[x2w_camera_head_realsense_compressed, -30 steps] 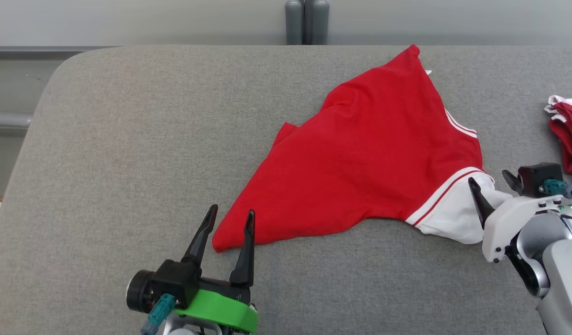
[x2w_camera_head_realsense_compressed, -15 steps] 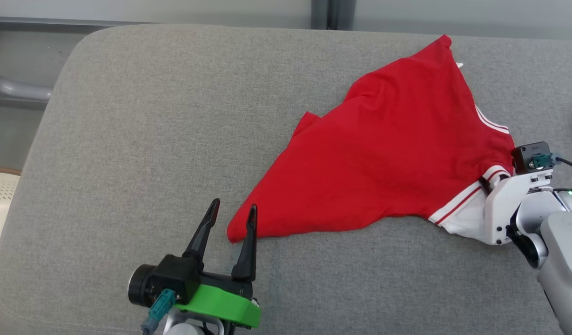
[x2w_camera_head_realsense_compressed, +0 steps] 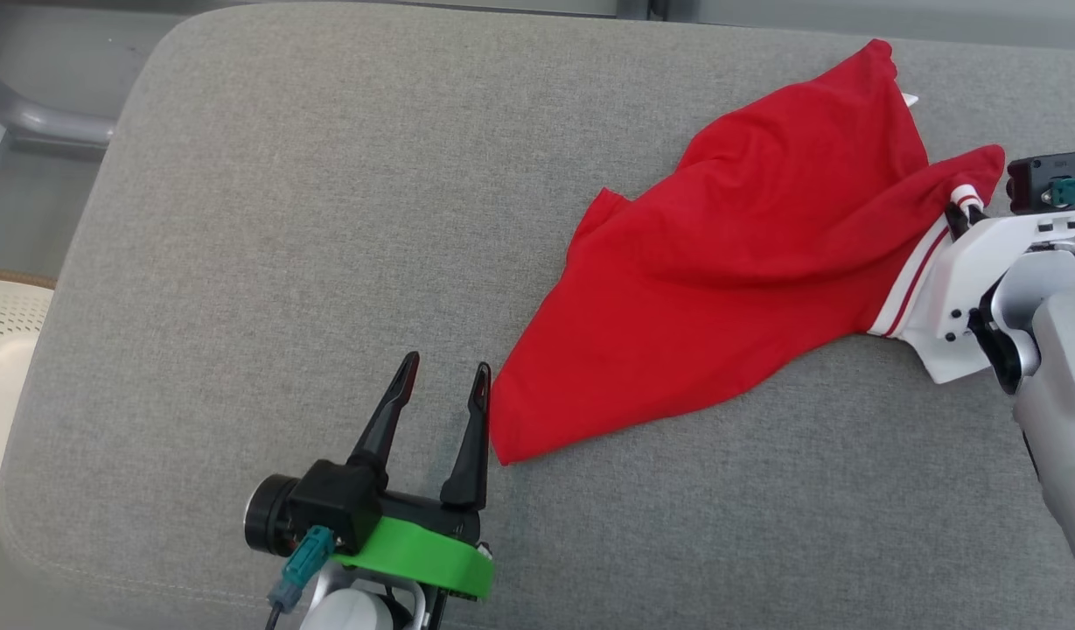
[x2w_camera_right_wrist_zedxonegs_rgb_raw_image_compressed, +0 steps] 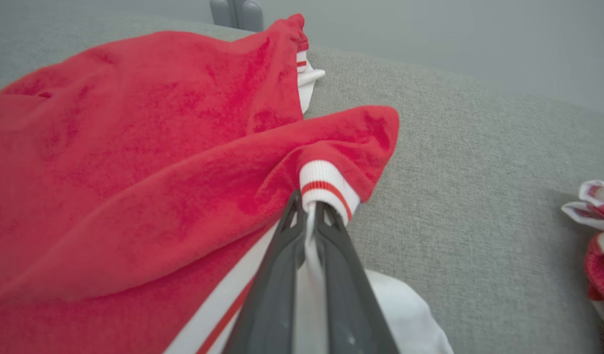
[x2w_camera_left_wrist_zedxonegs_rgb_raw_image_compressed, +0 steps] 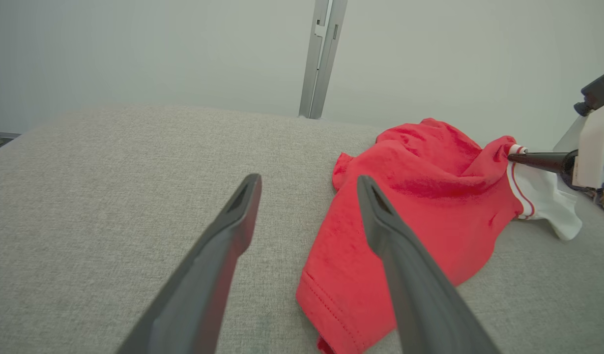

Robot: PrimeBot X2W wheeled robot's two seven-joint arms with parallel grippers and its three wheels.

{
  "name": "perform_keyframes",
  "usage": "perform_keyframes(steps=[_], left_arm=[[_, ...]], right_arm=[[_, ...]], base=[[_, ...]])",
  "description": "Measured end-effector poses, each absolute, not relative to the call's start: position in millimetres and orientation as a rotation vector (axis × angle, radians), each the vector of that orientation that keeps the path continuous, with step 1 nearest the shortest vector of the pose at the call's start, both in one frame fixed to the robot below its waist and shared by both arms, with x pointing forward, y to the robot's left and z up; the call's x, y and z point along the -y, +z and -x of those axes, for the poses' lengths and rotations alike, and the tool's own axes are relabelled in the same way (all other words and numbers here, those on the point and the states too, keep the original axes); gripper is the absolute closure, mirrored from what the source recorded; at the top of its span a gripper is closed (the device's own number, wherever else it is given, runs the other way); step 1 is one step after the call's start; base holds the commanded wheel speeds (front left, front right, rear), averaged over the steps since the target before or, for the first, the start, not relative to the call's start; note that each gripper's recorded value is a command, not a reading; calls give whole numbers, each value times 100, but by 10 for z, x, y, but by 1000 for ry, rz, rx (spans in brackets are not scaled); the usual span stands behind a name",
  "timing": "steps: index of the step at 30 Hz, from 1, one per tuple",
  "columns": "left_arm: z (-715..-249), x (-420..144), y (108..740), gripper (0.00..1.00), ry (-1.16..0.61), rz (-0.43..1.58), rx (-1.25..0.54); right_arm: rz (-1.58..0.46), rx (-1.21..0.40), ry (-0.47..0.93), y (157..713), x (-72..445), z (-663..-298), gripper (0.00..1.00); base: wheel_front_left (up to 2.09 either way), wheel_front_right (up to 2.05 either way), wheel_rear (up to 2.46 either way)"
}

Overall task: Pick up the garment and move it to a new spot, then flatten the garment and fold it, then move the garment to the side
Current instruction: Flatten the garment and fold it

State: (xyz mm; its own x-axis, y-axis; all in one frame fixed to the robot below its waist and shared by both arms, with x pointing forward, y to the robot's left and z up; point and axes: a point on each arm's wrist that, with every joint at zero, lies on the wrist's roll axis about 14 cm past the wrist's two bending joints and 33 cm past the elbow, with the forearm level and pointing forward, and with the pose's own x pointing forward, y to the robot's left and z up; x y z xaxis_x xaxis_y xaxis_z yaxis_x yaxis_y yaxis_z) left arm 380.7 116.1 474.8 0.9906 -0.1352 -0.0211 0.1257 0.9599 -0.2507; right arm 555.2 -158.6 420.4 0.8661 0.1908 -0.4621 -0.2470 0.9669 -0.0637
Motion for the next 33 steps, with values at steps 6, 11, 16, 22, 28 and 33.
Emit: perform_keyframes(steps=[6,11,16,22,28,33], left_arm=[[-3808,-1216,4729,0,-116,246,-43],[-3803,-1236,4774,0,-109,243,-29],[-3764,-1146,4779,0,-137,250,-31],[-3715,-944,4734,0,-209,258,-51],[-3724,-759,4505,0,-284,227,-129],[-3888,-668,4324,0,-328,180,-199]], right_arm=[[100,-446,205,4158,1554,-5638,0],[101,-375,209,4254,1531,-5610,0],[83,-253,193,4466,1648,-5490,0],[64,-139,182,4693,1778,-5233,0],[6,-55,172,4837,1817,-4863,0],[-33,-1,135,4930,1916,-4564,0]], base=[[0,0,0],[0,0,0],[0,0,0],[0,0,0],[0,0,0],[0,0,0]])
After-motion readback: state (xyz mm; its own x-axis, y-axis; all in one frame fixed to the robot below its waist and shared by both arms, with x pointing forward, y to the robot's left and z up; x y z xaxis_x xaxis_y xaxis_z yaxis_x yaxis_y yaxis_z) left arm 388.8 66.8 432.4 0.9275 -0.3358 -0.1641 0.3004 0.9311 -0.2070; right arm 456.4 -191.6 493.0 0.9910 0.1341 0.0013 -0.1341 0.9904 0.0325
